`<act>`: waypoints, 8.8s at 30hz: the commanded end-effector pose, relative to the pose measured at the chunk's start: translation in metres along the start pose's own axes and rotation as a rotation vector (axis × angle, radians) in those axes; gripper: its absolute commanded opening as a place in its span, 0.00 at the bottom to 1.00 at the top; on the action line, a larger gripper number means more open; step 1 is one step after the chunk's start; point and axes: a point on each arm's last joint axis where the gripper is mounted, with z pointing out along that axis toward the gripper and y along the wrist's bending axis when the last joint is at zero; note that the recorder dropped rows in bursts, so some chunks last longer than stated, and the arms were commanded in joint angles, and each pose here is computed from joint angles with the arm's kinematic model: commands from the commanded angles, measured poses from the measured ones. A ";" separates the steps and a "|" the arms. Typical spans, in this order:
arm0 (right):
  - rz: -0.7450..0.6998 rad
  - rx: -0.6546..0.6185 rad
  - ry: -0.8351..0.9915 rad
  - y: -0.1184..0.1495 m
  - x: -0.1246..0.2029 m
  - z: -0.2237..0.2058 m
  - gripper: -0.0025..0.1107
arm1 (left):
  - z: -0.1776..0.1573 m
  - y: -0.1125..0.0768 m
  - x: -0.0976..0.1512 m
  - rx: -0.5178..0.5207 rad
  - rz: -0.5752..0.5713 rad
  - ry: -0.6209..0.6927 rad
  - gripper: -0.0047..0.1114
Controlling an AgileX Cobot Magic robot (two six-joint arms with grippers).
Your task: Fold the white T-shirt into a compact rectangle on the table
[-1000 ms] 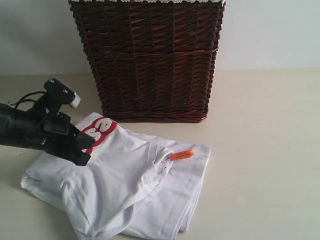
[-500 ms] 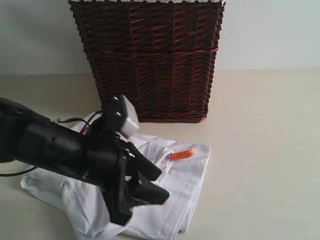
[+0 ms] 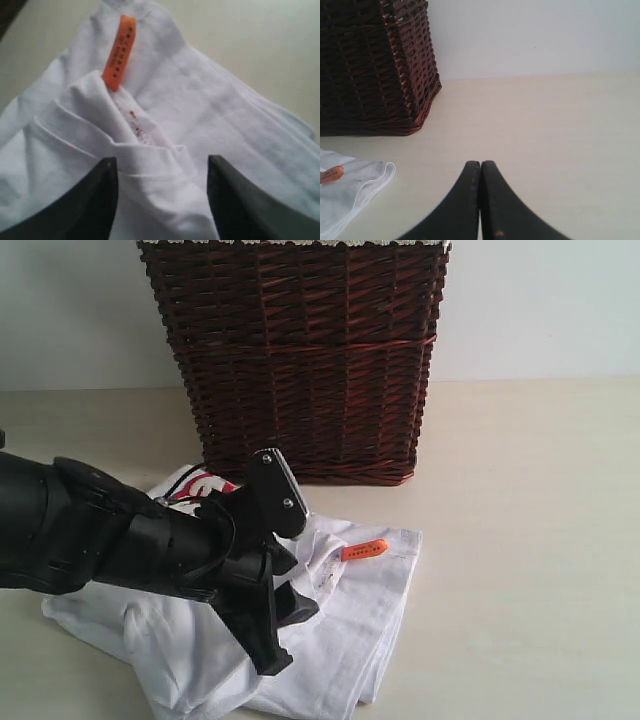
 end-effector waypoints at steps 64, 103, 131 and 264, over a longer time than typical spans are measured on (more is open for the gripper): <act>-0.003 -0.001 -0.006 0.000 0.001 0.000 0.02 | -0.030 0.007 -0.012 -0.103 -0.142 -0.058 0.49; -0.003 -0.001 -0.006 0.000 0.001 0.000 0.02 | -0.043 0.029 -0.006 -0.188 -0.145 -0.057 0.54; -0.004 0.001 -0.012 0.000 0.000 0.000 0.02 | -0.043 0.029 -0.006 -0.188 -0.145 -0.057 0.54; -0.004 0.001 -0.011 0.000 0.000 0.000 0.02 | 0.042 0.046 -0.105 0.251 -0.519 -0.362 0.04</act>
